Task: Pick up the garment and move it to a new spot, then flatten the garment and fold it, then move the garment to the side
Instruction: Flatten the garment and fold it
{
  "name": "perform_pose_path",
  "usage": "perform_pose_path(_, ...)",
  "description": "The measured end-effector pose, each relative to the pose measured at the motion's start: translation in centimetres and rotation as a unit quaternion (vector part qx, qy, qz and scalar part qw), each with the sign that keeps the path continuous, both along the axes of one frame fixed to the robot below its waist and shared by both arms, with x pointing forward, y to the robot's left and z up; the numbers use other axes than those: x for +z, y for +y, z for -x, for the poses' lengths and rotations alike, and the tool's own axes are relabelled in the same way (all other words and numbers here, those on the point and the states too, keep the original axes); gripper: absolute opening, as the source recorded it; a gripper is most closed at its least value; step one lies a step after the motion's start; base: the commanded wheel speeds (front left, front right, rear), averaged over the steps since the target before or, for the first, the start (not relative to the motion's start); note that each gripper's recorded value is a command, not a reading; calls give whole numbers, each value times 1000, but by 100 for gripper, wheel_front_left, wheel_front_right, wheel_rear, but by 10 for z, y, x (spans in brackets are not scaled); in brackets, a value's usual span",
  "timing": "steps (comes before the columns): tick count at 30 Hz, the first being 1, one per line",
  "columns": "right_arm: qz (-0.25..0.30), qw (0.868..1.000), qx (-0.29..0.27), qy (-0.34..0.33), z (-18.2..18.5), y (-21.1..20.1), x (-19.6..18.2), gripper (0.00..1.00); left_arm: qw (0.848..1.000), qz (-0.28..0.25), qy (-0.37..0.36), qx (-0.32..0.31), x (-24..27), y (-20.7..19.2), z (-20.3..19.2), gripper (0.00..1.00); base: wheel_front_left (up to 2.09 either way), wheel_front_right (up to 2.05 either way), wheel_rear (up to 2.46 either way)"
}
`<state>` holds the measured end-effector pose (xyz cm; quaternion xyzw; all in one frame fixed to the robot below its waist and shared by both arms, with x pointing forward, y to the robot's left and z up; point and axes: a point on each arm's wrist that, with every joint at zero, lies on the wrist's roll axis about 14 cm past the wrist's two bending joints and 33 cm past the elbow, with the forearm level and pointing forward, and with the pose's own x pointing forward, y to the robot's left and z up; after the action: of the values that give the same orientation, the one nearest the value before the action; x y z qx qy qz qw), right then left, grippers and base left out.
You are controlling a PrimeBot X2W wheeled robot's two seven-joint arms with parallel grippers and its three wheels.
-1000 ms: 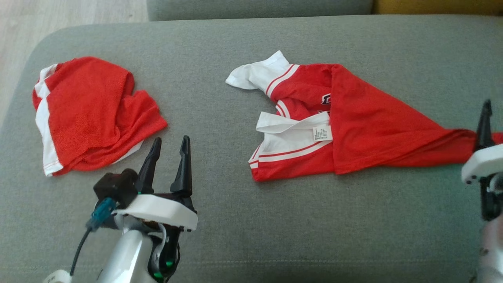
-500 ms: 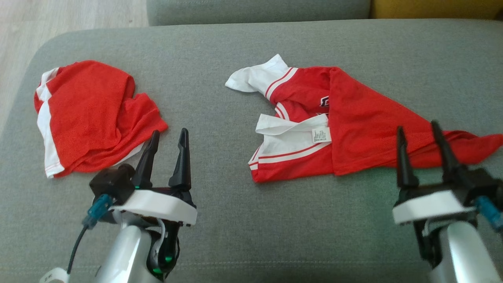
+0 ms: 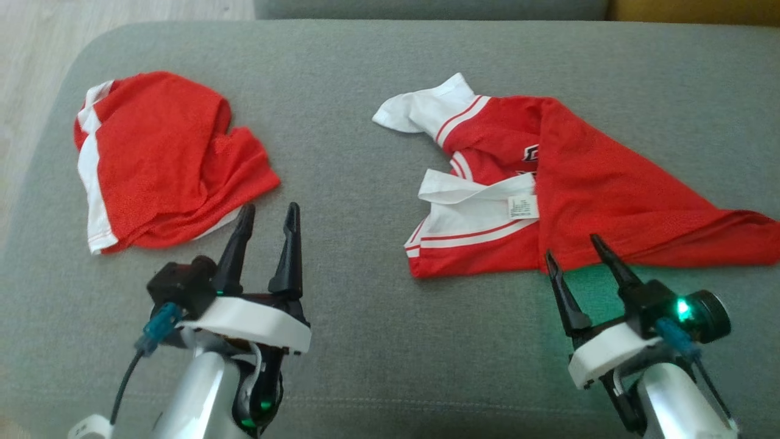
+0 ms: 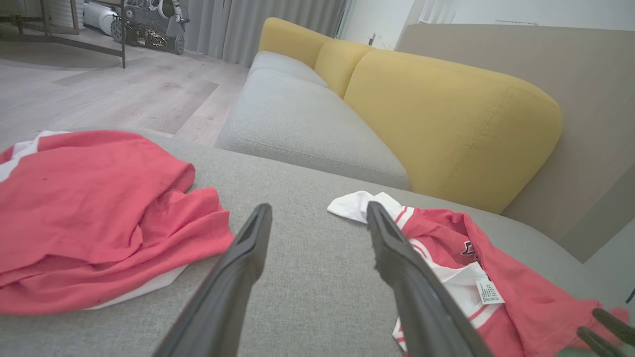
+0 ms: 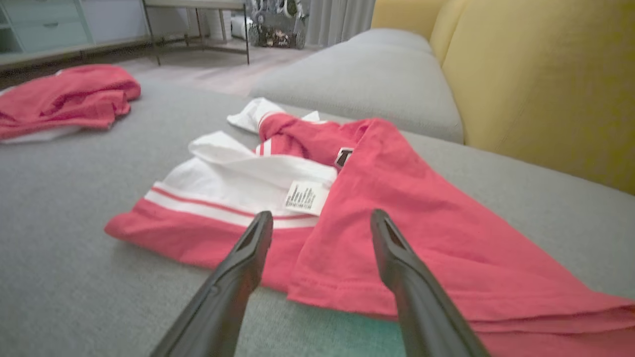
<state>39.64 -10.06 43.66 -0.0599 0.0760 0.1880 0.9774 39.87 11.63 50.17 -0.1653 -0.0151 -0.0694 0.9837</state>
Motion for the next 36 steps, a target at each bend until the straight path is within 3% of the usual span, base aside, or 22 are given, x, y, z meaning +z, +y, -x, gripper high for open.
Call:
perform_pose_path(16, 73, 991, 34, 104, -10, 7, -69, 100, 999, -6, 32, 23, -21, 17, 0, 100, 0, 0, 0)
perform_pose_path(17, 72, 991, 33, 106, -10, 7, -70, 47, 999, -7, 31, 23, -21, 17, 0, 100, 0, 0, 0)
perform_pose_path(18, 71, 991, 30, 108, -10, 6, -71, 19, 999, -7, 31, 23, -21, 17, -1, 100, 0, 0, 0)
perform_pose_path(19, 69, 991, 27, 110, -10, 5, -72, 0, 999, -7, 30, 23, -20, 17, -2, 100, 0, 0, 0)
perform_pose_path(25, 57, 994, 4, 97, -15, -5, -62, 0, 999, -7, 29, 19, -20, 14, -1, 100, 0, 0, 0)
perform_pose_path(31, 42, 998, -12, 51, -29, -11, -29, 0, 1000, -6, 22, 13, -14, 10, -1, 100, 0, 0, 0)
perform_pose_path(36, 49, 998, -47, 13, -53, -43, 6, 0, 1000, -5, 23, 7, -16, 6, -3, 100, 0, 0, 0)
